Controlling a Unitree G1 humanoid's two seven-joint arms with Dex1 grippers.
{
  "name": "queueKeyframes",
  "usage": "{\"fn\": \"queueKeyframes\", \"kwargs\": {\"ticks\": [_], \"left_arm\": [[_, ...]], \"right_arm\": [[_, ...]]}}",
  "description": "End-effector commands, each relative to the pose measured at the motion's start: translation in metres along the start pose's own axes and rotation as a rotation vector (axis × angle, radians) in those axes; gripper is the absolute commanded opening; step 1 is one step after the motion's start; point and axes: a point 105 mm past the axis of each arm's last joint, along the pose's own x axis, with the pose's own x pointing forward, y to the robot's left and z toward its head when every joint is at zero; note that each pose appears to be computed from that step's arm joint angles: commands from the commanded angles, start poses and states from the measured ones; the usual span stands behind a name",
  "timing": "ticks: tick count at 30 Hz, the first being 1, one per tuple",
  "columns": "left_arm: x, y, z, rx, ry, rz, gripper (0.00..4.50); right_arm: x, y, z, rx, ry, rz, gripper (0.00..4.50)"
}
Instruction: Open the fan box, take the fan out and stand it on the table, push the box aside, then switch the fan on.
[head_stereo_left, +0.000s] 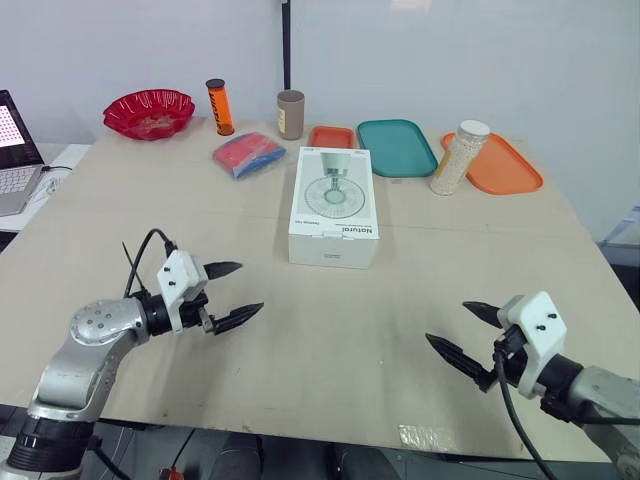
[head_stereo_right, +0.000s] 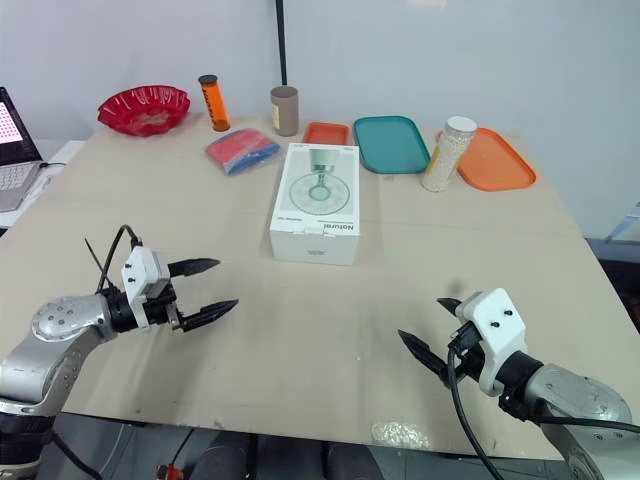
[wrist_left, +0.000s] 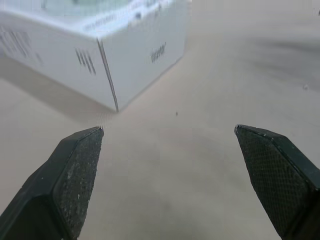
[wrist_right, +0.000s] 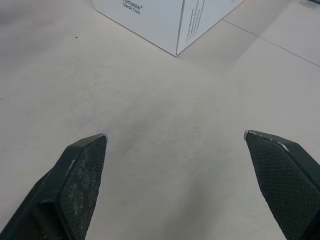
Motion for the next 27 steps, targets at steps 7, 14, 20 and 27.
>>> {"fn": "queueKeyframes", "kwargs": {"ticks": [7, 14, 20, 27], "left_arm": [[0.011, -0.007, 0.063, -0.216, -0.024, -0.088, 4.48], [0.019, 0.000, 0.087, -0.268, 0.023, -0.099, 3.18], [0.031, 0.008, 0.099, -0.277, 0.025, -0.073, 1.59], [0.053, 0.016, 0.107, -0.224, 0.088, -0.043, 0.17]], "right_arm": [[0.001, 0.002, 0.006, -0.005, -0.039, -0.002, 4.50], [0.004, 0.004, 0.006, 0.000, -0.046, 0.007, 4.50], [0.005, 0.003, 0.008, -0.006, -0.050, 0.005, 4.50], [0.007, -0.008, 0.015, -0.027, -0.083, -0.063, 4.50]]}}
